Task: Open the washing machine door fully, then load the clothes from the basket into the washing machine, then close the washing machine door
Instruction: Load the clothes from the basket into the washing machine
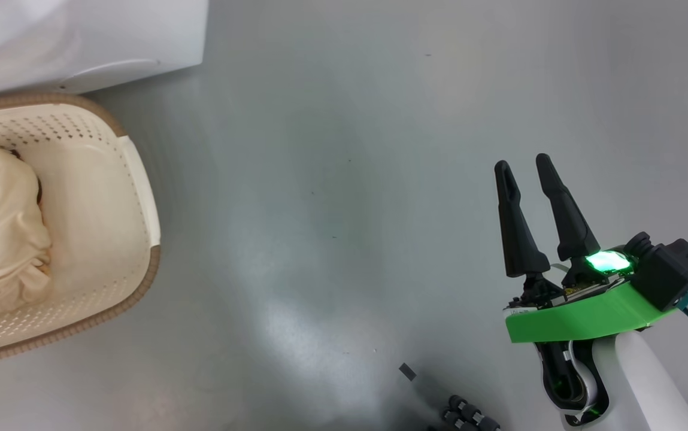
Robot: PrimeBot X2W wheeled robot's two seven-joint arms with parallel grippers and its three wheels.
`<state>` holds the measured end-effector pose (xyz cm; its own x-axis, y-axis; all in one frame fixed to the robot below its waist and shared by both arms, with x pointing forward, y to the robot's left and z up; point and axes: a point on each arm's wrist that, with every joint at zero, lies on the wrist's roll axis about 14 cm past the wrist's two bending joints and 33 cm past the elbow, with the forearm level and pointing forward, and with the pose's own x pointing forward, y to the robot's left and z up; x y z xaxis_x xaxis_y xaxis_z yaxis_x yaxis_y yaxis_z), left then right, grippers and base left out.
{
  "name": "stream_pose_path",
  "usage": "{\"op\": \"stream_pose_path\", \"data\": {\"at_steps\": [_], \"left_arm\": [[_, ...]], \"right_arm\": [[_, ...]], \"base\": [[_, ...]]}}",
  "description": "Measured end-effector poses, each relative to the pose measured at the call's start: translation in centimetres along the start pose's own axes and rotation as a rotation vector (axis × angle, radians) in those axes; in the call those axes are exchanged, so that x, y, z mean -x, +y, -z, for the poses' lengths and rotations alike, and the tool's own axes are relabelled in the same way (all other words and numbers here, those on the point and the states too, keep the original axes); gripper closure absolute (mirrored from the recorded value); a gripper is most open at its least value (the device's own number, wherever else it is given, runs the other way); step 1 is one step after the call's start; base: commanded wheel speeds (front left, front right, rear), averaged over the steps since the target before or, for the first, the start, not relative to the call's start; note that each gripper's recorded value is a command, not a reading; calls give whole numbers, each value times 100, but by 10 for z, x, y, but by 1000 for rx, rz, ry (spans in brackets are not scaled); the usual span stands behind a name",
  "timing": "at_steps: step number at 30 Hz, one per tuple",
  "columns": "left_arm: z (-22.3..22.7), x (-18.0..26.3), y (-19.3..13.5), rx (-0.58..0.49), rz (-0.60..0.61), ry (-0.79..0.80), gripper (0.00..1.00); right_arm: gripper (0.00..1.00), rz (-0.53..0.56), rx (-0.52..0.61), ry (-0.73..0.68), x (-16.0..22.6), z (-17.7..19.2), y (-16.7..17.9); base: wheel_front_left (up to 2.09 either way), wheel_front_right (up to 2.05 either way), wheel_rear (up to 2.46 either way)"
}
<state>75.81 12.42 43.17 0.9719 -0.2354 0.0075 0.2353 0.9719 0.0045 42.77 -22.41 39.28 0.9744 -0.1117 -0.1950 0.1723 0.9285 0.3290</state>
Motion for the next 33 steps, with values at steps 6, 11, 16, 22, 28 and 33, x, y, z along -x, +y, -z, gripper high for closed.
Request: {"op": "stream_pose_path", "data": {"at_steps": [6,11,16,22,28,33], "left_arm": [[-21,-7,-3,15,1,-83,100],[13,3,-9,18,5,14,100],[31,6,-10,25,-1,77,100],[46,13,-1,26,-28,158,13],[44,16,5,45,-51,186,0],[25,18,2,77,-53,158,0]], "right_arm": [[0,5,5,4,3,0,-1],[0,-5,4,2,6,-2,3],[0,-2,6,-6,8,-5,2],[0,-11,2,-15,8,-8,5],[0,-21,-4,-25,7,-12,9],[0,-29,-9,-48,8,-19,11]], "base": [[0,0,0],[0,0,0],[0,0,0],[0,0,0],[0,0,0],[0,0,0]]}}
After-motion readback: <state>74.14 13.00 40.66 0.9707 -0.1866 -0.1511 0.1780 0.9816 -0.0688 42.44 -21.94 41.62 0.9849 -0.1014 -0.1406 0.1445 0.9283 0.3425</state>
